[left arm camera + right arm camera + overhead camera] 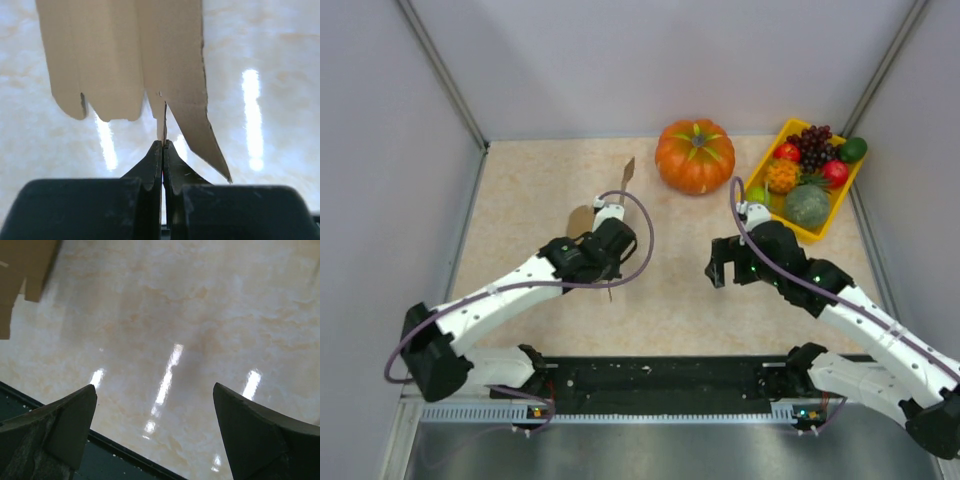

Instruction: Fold the paper box

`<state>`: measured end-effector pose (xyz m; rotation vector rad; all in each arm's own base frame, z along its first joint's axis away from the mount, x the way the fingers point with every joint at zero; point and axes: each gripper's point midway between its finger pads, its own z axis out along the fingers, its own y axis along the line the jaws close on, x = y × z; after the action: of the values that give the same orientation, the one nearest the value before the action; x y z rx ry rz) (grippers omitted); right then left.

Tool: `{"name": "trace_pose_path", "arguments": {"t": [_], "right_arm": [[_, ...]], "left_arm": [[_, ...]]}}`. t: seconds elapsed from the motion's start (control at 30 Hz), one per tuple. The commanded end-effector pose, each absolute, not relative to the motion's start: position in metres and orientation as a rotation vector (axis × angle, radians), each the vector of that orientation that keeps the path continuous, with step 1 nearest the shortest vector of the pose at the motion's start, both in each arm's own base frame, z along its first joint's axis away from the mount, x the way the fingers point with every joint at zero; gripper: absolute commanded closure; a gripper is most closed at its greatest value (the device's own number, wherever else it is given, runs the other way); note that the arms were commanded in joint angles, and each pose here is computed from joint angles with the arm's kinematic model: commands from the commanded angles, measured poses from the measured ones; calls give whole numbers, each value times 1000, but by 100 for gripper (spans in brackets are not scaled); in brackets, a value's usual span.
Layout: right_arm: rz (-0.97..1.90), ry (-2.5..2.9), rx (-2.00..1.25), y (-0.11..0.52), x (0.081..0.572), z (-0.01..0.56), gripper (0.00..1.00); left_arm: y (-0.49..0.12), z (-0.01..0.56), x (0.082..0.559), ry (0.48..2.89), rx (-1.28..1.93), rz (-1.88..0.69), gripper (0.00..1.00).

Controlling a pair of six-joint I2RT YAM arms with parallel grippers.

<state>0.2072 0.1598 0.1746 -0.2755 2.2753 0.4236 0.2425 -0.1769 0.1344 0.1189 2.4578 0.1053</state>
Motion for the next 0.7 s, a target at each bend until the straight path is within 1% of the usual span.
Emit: {"name": "trace_pose_path", "arguments": {"t": [0.0,0.07,0.1,0.23,0.33,0.37,0.47,0.57,0.6,0.67], "right_arm": [[665,2054,-478,219,227,220,1],[672,1918,-582,228,235,239,2],[692,1861,-652,234,233,243,3],[677,1677,-759,245,240,266,4],[703,1530,-991,261,224,279,10],[627,1440,-1098,264,223,282,14],[379,1287,-1261,269,230,288,16],[282,1192,-1383,275,230,302,17],[259,1169,-1371,276,232,319,17],[240,1136,-1412,281,230,325,17]], "left_arm": [[-219,163,221,2360,427,-345,100],[-222,177,211,2310,476,-439,100],[-221,181,209,2290,504,-452,100],[-217,202,202,2206,544,-500,100],[-220,214,195,2170,613,-544,100],[-220,214,191,2175,640,-552,100],[-221,218,186,2165,700,-569,100],[-219,222,187,2154,718,-558,100],[-220,226,187,2150,722,-558,100],[-222,226,183,2156,753,-585,100]]}}
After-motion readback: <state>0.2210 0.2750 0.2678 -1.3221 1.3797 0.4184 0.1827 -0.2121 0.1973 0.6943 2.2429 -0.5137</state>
